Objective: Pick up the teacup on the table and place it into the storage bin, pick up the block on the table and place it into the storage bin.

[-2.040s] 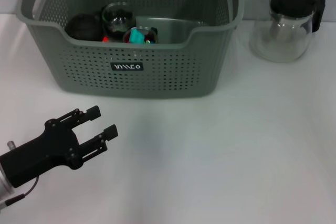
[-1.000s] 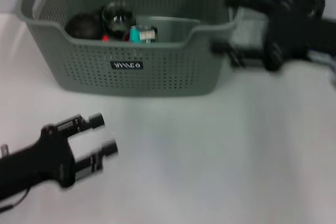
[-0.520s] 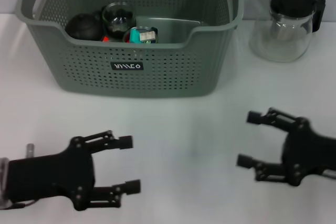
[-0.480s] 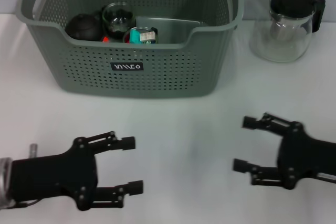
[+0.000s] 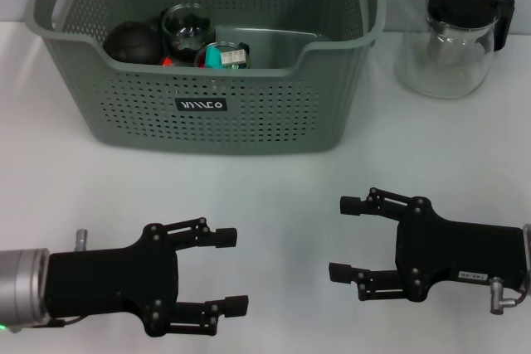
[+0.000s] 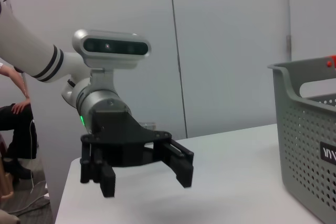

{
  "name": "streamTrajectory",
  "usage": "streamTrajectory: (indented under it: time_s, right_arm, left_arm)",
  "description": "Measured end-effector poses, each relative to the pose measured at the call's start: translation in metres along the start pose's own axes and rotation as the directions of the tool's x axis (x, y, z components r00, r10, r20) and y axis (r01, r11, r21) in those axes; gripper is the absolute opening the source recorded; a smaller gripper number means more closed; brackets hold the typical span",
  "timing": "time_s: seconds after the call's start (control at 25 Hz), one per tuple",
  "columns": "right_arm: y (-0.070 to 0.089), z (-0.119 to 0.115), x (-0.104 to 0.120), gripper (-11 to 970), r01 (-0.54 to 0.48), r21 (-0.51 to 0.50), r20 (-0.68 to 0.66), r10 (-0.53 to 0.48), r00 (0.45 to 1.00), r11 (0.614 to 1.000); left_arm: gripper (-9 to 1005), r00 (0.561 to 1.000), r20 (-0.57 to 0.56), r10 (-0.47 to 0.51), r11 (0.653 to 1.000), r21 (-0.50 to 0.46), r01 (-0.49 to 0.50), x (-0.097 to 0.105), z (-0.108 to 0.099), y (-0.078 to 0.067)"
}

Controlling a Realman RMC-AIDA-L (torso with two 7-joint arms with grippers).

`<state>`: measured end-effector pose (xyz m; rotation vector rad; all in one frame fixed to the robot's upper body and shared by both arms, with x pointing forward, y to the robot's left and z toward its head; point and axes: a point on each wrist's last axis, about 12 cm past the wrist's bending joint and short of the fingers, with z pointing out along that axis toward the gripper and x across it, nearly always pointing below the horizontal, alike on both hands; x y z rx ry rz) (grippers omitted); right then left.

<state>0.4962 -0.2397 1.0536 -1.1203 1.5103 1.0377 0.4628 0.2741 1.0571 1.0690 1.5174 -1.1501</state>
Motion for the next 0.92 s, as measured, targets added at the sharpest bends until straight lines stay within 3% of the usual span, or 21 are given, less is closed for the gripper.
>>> streamTrajectory:
  time_s: [0.24,0.92]
  right_arm:
    - [0.0002,0.0022,-0.0005,924,0.0,-0.01,-0.001,0.0,1.0,1.0]
    - [0.0016,0.0021,-0.0004,924,-0.013,-0.018,0.005,0.013,1.0,1.0]
  left_arm:
    - [826,1.0,-0.014,-0.014,0.999,-0.037,0.014,0.0046,0.0079,0.0049]
    - [827,1.0,-0.006,-0.014,0.999,-0.046,0.014,0.0042,0.0061,0.0052]
